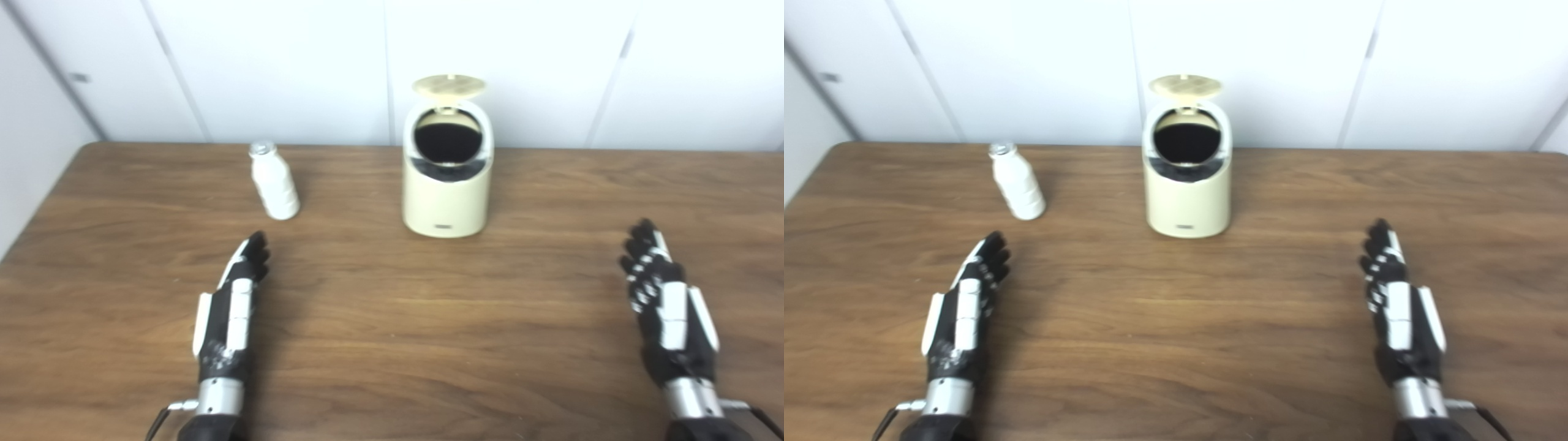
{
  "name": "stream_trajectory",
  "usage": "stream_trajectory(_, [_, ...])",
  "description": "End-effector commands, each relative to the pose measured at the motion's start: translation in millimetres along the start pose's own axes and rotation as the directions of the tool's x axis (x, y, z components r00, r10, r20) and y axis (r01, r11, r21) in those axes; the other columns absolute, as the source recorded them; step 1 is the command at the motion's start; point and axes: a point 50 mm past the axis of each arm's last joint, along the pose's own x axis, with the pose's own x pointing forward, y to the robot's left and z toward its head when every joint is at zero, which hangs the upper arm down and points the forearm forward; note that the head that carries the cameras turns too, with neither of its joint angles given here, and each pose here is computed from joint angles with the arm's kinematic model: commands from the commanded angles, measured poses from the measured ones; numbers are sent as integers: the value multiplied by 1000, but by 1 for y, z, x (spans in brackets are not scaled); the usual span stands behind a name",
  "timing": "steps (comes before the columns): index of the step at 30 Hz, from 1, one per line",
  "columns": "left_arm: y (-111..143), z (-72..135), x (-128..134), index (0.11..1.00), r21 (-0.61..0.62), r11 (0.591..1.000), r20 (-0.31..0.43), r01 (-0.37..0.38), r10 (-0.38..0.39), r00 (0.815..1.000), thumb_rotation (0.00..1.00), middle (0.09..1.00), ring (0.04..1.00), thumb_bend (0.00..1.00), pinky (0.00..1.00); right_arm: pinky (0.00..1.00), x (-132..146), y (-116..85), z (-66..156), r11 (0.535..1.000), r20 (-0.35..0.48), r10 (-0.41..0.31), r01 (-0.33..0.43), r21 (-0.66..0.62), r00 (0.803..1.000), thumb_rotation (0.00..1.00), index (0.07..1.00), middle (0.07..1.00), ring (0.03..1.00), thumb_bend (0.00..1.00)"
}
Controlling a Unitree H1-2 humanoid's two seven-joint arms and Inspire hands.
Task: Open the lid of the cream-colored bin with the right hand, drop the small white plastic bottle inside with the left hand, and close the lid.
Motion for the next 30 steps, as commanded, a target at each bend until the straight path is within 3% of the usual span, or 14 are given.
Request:
stream_trajectory(1, [-2,-9,-4,901,19,1000,0,-2,2,1000,767,922,924,565,940,1000,-3,-5,-2,1000,11,5,-5,3,1000,1000,1000,1000,1000,598])
stream_trajectory(10, [-1,-3,3,923,97,995,13,-29,28,1000,589,926,932,663,924,1000,-2,4,14,1000,-3,14,-14,0,1000,999,1000,1000,1000,601])
stream_trajectory(16, [7,12,14,913,180,980,28,-90,86,996,448,881,855,761,816,1000,-2,8,17,1000,-10,20,-20,10,1000,991,1000,1000,1000,614])
stream_trajectory(20, [17,32,30,908,317,939,76,-134,116,990,421,878,836,852,752,1000,-4,9,19,1000,-23,14,-14,2,1000,990,1000,1000,1000,619])
stream_trajectory(24, [23,47,52,906,360,921,125,-147,108,986,366,873,841,932,745,1000,-4,12,21,1000,-24,4,-4,3,1000,1000,1000,997,1000,569])
stream_trajectory(28, [29,64,73,912,518,841,149,-157,92,985,413,871,833,989,649,1000,-4,13,21,1000,-25,0,0,1,1000,1000,993,989,1000,557])
stream_trajectory(30, [31,70,81,914,544,823,162,-163,87,983,404,887,846,999,647,1000,-4,13,22,1000,-25,-1,1,-5,1000,1000,993,989,1000,557])
